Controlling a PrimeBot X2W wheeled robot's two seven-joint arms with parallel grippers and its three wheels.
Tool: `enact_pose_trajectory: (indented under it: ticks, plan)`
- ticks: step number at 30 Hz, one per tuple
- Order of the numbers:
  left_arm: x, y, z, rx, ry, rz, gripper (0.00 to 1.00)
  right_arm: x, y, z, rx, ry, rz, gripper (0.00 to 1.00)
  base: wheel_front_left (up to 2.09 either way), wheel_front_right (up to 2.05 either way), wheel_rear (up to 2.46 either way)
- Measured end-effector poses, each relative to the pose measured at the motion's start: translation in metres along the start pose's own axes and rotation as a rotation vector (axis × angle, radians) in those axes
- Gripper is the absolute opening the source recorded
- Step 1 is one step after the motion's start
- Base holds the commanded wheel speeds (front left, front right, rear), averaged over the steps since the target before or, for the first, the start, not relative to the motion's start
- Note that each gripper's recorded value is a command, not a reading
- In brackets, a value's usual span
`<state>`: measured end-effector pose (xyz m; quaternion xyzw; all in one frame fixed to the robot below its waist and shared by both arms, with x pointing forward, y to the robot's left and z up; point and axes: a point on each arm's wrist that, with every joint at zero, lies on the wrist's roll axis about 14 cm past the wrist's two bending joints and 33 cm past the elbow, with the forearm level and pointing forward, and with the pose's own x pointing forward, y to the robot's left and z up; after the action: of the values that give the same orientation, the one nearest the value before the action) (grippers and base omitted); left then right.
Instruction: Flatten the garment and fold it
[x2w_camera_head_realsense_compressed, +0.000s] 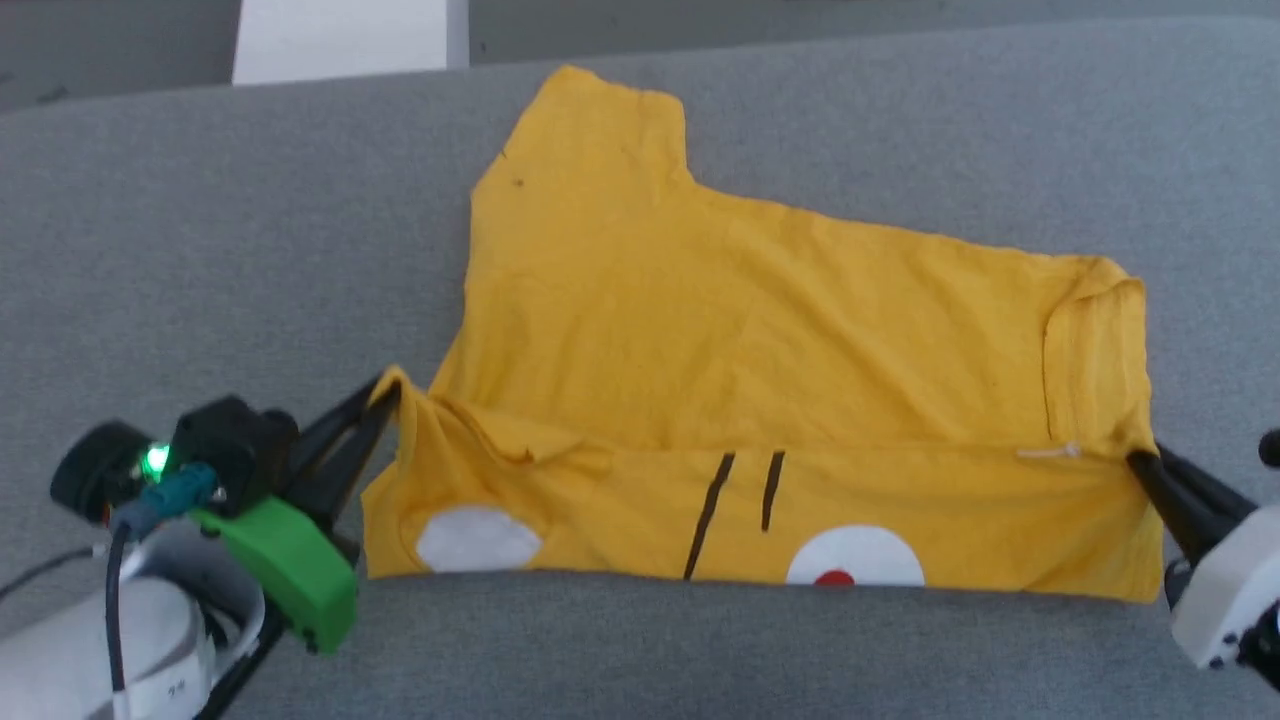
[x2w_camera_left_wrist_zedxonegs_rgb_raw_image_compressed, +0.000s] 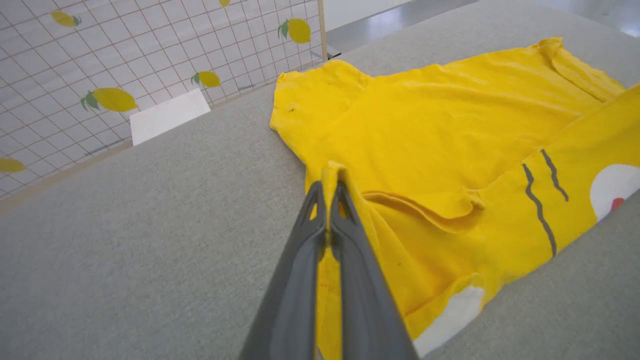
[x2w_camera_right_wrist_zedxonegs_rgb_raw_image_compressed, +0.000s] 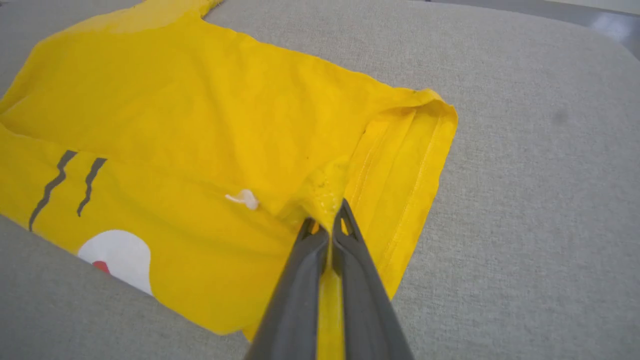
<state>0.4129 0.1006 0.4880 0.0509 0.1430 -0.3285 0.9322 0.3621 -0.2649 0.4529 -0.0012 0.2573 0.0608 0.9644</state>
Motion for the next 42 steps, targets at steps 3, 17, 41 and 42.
enact_pose_trajectory:
  ticks: [3,17,41,42]
  plan:
    - [0.021,0.008,0.000,0.021,-0.025,-0.009,0.00,0.015,-0.004,0.001,-0.011,0.003,-0.006,0.00,0.00,0.00,0.00]
    - [0.078,0.017,-0.090,-0.062,0.159,-0.064,0.00,0.067,0.002,-0.048,-0.006,0.175,0.033,0.00,0.00,0.00,0.00]
    - [0.009,0.050,0.033,-0.213,-0.273,0.281,1.00,0.000,-0.001,-0.006,0.102,-0.048,-0.029,1.00,0.00,0.00,0.00]
    - [0.000,0.045,0.038,-0.206,-0.304,0.297,1.00,-0.008,-0.004,-0.005,0.087,-0.070,-0.053,1.00,0.00,0.00,0.00]
